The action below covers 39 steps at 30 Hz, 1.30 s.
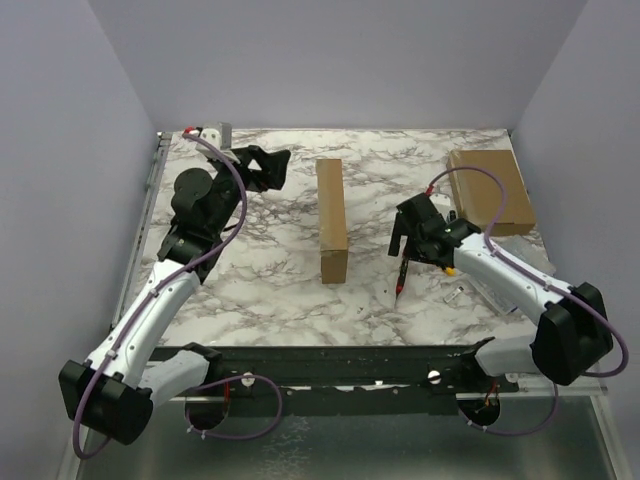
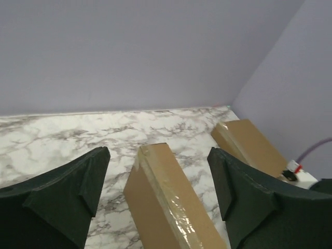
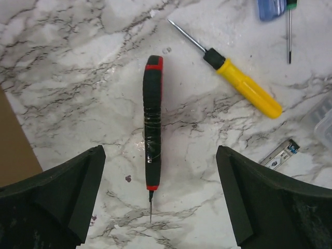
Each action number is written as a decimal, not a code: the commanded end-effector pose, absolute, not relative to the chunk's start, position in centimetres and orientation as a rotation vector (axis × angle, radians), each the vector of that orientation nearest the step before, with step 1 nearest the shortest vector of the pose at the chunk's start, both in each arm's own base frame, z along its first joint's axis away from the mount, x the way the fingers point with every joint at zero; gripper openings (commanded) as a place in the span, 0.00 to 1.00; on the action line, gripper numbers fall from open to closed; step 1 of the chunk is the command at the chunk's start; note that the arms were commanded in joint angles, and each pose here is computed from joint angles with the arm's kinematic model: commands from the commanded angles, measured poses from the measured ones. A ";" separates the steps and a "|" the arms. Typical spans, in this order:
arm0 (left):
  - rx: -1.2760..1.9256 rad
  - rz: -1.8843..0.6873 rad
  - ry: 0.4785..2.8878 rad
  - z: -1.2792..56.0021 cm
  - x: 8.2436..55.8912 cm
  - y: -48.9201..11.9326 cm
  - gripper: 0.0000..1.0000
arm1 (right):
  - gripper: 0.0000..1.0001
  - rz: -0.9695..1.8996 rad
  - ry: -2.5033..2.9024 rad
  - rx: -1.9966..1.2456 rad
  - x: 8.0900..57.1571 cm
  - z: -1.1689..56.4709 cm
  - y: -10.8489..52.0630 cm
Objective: Unpack the express box
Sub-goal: Adjust the express box at the center of the board, then pick up the knife from the center of the board.
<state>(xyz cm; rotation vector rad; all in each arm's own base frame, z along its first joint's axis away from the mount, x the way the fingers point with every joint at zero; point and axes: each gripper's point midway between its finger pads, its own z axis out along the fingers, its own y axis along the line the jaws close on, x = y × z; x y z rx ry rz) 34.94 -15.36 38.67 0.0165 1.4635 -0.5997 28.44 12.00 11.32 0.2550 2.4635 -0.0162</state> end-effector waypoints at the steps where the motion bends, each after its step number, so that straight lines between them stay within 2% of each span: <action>1: 0.258 -0.785 1.410 39.2 34.0 -20.5 0.80 | 0.97 -0.130 2.488 0.597 27.5 8.4 10.9; 8: 0.322 -0.752 1.389 35.9 32.4 -20.6 0.80 | 0.90 -0.157 2.575 0.668 27.5 4.2 12.1; 10: 0.314 -0.730 1.383 35.7 32.3 -20.1 0.80 | 0.84 -0.178 2.567 0.691 27.7 3.7 12.0; 13: 0.307 -0.709 1.379 35.6 32.2 -19.7 0.79 | 0.66 -0.209 2.562 0.741 27.6 3.0 11.8; 15: 0.302 -0.710 1.377 35.6 32.0 -19.7 0.79 | 0.51 -0.237 2.564 0.773 27.5 2.5 11.6; 20: 0.311 -0.727 1.350 36.6 31.2 -19.7 0.79 | 0.31 -0.309 2.561 0.815 27.1 1.5 11.1; 23: 0.340 -0.727 1.328 37.0 30.5 -20.0 0.79 | 0.02 -0.326 2.509 0.816 27.3 3.0 10.6; 28: 0.458 -0.771 1.302 36.8 28.6 -22.3 0.80 | 0.00 -0.229 2.415 0.773 27.9 8.1 10.3; 32: 0.572 -0.829 1.294 36.5 25.2 -26.2 0.80 | 0.00 -0.088 2.328 0.755 27.9 12.7 10.2; 36: 0.663 -0.811 1.331 34.8 21.3 -30.4 0.81 | 0.00 0.180 2.267 0.729 27.5 17.2 12.0; 39: 0.736 -0.691 1.399 33.0 19.2 -33.1 0.81 | 0.00 0.421 2.201 0.737 27.1 20.1 13.9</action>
